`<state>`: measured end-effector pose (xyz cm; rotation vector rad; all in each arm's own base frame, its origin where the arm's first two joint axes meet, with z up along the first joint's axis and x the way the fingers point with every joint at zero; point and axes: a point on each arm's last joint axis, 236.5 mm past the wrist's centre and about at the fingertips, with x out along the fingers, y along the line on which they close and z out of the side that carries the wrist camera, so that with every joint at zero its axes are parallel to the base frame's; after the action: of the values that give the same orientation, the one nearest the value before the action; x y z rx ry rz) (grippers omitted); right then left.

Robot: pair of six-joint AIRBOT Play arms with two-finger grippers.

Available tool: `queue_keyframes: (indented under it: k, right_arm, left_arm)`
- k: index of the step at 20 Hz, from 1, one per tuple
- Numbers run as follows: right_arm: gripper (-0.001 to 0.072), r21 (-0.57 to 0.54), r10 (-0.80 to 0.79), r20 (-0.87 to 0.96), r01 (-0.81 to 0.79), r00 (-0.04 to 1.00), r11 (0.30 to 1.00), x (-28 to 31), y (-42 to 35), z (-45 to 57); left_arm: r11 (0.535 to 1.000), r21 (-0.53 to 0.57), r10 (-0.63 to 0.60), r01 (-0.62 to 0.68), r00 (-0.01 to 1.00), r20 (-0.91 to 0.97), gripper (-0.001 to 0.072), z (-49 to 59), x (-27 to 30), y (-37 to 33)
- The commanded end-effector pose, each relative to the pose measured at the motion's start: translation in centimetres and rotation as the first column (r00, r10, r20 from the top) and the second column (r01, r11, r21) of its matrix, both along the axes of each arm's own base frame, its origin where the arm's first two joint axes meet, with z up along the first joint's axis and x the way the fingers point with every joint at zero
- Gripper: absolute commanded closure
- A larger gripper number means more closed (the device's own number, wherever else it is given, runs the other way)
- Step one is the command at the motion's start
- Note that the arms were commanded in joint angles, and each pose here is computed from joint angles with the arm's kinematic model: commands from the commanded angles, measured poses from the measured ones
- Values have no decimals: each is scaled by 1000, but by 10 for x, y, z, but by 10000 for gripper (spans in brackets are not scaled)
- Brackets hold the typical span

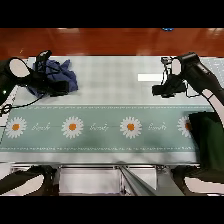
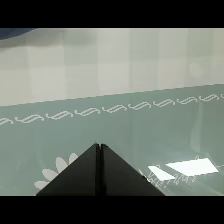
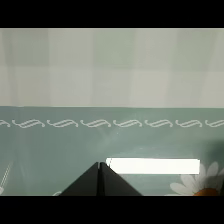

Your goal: Fold the shirts.

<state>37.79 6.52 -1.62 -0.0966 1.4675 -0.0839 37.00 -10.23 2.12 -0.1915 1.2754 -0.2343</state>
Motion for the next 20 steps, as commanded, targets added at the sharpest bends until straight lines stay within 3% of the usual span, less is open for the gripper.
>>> queue_keyframes:
  k: [1, 15, 20]
  right_arm:
    - [685, 0, 0, 0, 0, 1000, 1000, 0, 0, 0]
    - [685, 1, 1, 3, -1, 1000, 1000, 1, 1, 0]
    - [685, 50, 23, 192, -34, 981, 998, 45, 14, 8]
  left_arm:
    - [1000, 0, 0, 0, 1000, 2, 692, 1, 0, 0]
    - [1000, 0, 1, -1, 1000, 3, 692, 1, 1, 0]
    - [998, -17, 59, -57, 981, 183, 690, 8, 49, 2]
